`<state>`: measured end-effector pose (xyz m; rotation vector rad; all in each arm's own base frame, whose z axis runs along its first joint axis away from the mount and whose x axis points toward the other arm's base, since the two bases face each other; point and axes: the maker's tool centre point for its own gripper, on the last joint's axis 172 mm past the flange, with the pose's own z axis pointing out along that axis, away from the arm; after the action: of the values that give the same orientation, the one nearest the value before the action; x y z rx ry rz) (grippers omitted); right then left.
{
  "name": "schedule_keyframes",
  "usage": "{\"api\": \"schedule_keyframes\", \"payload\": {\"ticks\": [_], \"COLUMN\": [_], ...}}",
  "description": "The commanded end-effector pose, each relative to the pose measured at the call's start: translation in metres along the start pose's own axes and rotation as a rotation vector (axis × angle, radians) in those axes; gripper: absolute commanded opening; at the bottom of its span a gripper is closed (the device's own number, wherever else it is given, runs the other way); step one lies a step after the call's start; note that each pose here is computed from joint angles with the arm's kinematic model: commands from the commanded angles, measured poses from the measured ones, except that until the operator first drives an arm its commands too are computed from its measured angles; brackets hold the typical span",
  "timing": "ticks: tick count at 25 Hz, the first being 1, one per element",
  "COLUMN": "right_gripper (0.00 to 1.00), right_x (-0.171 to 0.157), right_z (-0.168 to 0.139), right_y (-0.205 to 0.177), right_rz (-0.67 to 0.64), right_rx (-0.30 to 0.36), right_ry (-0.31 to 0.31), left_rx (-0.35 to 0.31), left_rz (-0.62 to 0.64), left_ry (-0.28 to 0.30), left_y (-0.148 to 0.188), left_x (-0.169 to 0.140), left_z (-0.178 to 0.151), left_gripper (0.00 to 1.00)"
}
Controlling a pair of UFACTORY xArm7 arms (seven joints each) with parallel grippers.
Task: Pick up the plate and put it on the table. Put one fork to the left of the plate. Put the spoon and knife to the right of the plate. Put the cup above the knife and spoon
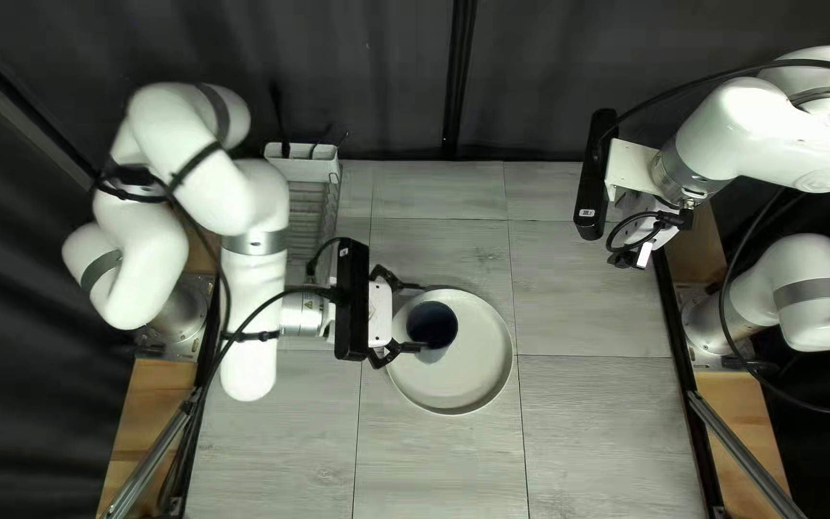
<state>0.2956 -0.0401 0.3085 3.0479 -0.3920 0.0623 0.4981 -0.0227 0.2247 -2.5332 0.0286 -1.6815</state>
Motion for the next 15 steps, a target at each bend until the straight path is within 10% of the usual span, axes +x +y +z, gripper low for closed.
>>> {"api": "schedule_keyframes", "payload": {"ticks": [1, 15], "right_gripper": [1.00, 1.00], "right_x": [0.000, 0.000], "right_z": [0.000, 0.000], "right_y": [0.000, 0.000], "right_rz": [0.000, 0.000], "right_rx": [0.000, 0.000], "right_ry": [0.000, 0.000], "left_rx": [-0.067, -0.140], "left_rz": [0.107, 0.158], "left_ry": [-0.117, -0.130], "left_y": [-0.044, -0.082], "left_x": [0.029, 0.038], "left_z": [-0.026, -0.047], "left_gripper": [1.00, 1.00]}}
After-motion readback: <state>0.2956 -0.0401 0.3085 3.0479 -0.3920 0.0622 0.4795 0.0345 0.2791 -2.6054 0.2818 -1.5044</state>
